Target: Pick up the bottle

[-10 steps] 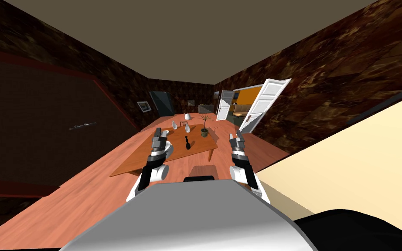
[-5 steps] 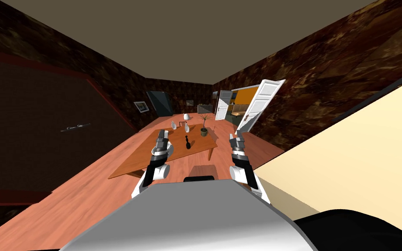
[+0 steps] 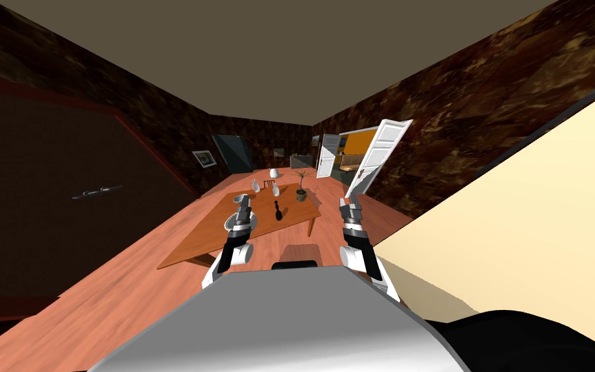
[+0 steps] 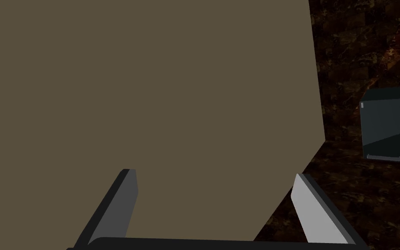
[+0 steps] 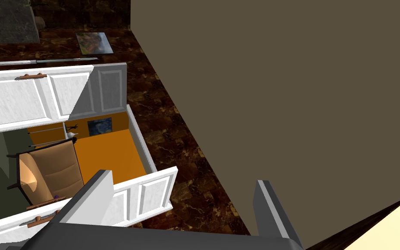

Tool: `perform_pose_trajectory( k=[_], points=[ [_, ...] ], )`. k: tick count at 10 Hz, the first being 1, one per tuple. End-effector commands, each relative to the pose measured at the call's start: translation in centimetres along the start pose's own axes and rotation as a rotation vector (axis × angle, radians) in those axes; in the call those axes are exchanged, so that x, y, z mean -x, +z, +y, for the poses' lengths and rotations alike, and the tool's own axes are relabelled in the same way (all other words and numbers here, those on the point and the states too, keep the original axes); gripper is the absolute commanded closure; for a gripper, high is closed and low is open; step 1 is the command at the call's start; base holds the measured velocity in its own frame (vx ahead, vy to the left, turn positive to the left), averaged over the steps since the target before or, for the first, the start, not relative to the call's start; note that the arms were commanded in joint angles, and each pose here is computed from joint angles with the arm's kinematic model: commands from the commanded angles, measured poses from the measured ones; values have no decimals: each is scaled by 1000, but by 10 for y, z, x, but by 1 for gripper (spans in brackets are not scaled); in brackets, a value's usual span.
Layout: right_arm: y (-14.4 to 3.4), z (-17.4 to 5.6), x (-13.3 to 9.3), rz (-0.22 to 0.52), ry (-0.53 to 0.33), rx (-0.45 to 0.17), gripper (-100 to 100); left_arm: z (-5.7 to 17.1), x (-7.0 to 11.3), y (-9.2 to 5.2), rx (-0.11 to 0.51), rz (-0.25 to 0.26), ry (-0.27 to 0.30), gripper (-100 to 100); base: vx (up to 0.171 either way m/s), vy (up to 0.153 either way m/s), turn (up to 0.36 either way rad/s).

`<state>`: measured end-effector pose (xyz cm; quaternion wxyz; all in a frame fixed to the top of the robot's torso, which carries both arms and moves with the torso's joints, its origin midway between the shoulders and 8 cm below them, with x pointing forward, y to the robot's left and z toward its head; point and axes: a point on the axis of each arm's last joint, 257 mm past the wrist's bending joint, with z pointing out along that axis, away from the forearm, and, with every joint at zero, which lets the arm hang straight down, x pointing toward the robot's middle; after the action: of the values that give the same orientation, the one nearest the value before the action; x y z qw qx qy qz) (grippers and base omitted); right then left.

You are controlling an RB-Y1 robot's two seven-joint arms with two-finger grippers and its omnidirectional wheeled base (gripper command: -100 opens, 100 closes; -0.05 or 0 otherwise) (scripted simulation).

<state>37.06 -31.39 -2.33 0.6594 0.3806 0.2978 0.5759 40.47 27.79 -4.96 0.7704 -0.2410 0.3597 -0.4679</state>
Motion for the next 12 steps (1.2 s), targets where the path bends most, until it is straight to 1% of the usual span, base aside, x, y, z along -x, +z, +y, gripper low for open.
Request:
perform_pose_trajectory(
  k=[1,2,3,4,5,6,7,8,9,10,11,12],
  points=[
    [0,0,0,0,0,0,0,8,-4,0,-6,5,46,-100,-30,40,-98],
    [0,0,0,0,0,0,0,19,-7,-5,18,14,48,-100,-23,31,-71],
    [0,0,0,0,0,0,0,21,-8,-4,4,15,90,-100,-25,32,-107],
    [0,0,0,0,0,0,0,36,-13,-11,37,28,93,-100,-23,33,-52],
    [0,0,0,0,0,0,0,40,-14,-11,26,31,137,-100,-26,38,-113],
    [0,0,0,0,0,0,0,52,-18,-17,54,42,140,-100,-23,35,-69],
    [0,0,0,0,0,0,0,55,-19,-16,40,44,186,-100,-29,39,-132],
    [0,0,0,0,0,0,0,68,-22,-23,69,57,189,-100,-23,34,-59],
    [0,0,0,0,0,0,0,71,-23,-22,55,59,236,-100,-26,32,-101],
    [0,0,0,0,0,0,0,84,-26,-31,87,74,240,-100,-21,26,-75],
    [0,0,0,0,0,0,0,84,-26,-28,65,73,288,-100,-16,33,-121],
    [0,0,0,0,0,0,0,94,-28,-34,89,85,291,-100,-14,27,-86]
  ],
)
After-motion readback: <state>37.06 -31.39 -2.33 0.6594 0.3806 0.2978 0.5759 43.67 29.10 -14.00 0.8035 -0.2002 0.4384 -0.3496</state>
